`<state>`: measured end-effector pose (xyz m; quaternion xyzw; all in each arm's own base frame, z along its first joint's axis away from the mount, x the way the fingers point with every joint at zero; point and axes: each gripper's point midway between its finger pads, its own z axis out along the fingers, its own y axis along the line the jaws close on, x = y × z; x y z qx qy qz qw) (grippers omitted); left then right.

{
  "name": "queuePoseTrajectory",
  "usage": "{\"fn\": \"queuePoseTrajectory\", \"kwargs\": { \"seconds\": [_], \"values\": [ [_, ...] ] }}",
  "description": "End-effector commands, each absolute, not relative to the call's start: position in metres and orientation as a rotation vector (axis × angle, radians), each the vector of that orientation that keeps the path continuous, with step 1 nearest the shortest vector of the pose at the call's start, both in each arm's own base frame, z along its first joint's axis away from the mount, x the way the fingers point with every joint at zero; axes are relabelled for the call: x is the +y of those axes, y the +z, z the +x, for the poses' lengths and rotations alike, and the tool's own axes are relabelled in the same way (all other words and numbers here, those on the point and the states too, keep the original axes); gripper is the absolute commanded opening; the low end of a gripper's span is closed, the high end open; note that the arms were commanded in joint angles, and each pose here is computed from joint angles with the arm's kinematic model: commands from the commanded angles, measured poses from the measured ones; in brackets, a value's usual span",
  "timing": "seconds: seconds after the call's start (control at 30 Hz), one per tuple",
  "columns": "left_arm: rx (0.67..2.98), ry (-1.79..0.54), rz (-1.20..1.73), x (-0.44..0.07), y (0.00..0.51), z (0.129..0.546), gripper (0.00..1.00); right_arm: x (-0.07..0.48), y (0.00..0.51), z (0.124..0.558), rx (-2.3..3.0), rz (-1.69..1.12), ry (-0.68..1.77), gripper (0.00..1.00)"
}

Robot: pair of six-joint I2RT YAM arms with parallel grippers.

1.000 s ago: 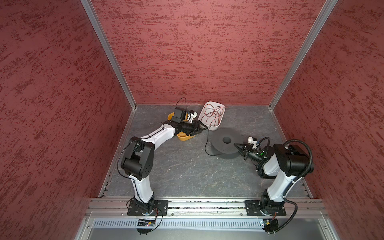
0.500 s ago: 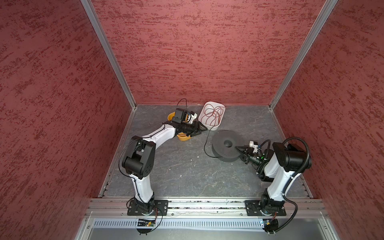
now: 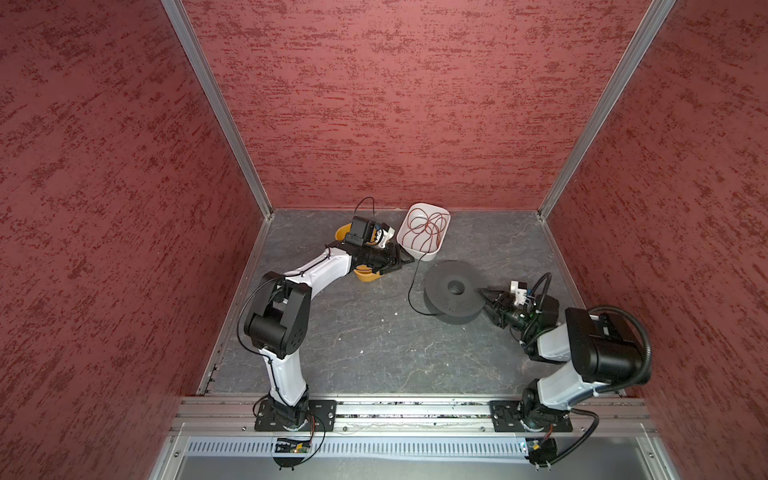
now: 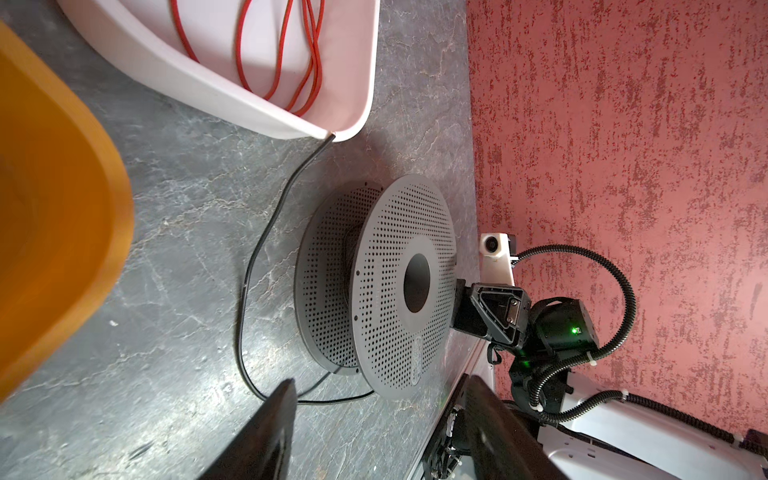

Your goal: Wrap the cables

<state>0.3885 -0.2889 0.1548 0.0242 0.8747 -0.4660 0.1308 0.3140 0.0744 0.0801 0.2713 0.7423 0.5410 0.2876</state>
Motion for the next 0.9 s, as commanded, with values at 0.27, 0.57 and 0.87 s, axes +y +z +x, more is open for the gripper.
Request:
{"fn": "queuePoseTrajectory", "kwargs": {
  "seconds": [0.27,0.57,0.87],
  "values": [
    [2.582,-1.267,0.061,-0.285,0.134,0.385,0.64,0.027,0.074,0.310,2.171,0.760,0.887,0.80],
    [2.599,-1.132,0.092,-0.280,0.129,0.380,0.63,0.022,0.142,0.328,2.157,0.522,0.637,0.76],
    [2.562,-1.023,0.099,-0.285,0.110,0.399,0.55,0.113,0.185,0.391,2.209,0.213,0.648,0.73]
  ]
}}
